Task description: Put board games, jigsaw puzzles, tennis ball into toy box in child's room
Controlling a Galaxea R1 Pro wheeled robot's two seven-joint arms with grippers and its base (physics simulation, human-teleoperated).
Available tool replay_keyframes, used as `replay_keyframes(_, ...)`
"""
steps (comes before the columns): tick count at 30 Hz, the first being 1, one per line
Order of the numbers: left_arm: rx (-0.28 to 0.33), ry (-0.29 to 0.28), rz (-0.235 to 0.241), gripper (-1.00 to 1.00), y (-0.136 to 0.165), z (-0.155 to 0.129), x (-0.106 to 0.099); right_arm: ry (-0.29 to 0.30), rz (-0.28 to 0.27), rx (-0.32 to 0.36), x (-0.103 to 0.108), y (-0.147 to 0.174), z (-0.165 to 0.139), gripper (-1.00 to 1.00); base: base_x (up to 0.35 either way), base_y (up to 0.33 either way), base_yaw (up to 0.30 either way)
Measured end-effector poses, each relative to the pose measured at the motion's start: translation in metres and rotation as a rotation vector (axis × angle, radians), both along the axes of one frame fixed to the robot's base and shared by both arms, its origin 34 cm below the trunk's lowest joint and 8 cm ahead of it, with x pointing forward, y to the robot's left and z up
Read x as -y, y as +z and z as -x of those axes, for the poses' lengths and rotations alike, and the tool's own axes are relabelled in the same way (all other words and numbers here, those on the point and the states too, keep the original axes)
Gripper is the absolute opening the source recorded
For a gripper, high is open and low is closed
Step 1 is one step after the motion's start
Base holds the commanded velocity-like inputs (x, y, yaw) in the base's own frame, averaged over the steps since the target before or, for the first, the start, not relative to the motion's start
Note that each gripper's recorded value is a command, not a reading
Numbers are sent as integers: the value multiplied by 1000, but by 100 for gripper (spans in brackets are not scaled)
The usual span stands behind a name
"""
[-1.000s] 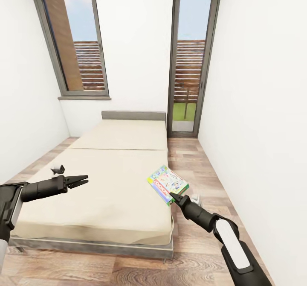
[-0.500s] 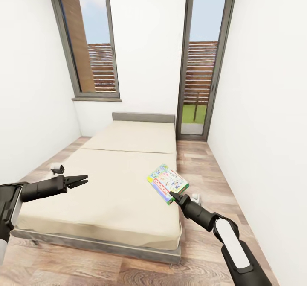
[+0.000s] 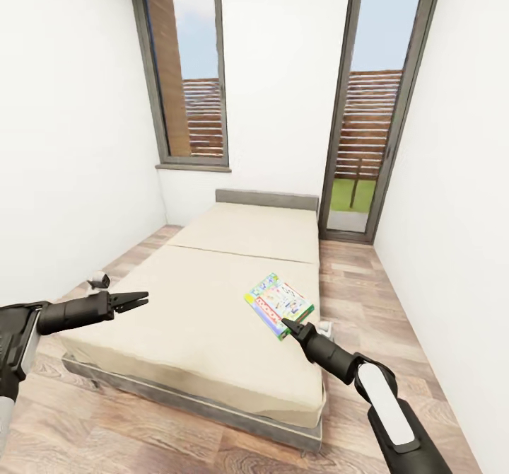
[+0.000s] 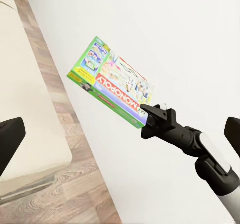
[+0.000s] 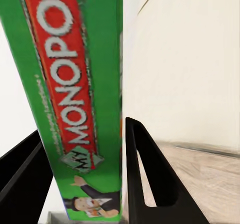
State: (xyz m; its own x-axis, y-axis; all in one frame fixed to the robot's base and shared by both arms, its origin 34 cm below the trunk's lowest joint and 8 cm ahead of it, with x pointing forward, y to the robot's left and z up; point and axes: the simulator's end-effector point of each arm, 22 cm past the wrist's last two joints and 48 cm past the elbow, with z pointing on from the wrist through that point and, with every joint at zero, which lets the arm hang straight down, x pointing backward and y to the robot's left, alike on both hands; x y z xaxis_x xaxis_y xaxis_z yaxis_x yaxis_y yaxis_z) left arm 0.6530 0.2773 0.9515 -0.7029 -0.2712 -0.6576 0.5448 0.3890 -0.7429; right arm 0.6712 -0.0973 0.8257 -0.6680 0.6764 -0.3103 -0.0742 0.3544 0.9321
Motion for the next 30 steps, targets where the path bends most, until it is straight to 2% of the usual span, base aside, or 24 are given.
replay_keyframes(5,-17,-37,-25,100,2,2,12,0,-4,1,0,10,-1,-100,0,0,55)
replay_keyframes(13,-21,-44,-31,100,14,2,14,0,-5,3,-2,25,-2,-100,0,0,27)
replay_keyframes(30,-12,-44,-32,100,49,2,14,0,-2,13,-2,59,-3,-100,0,0,247)
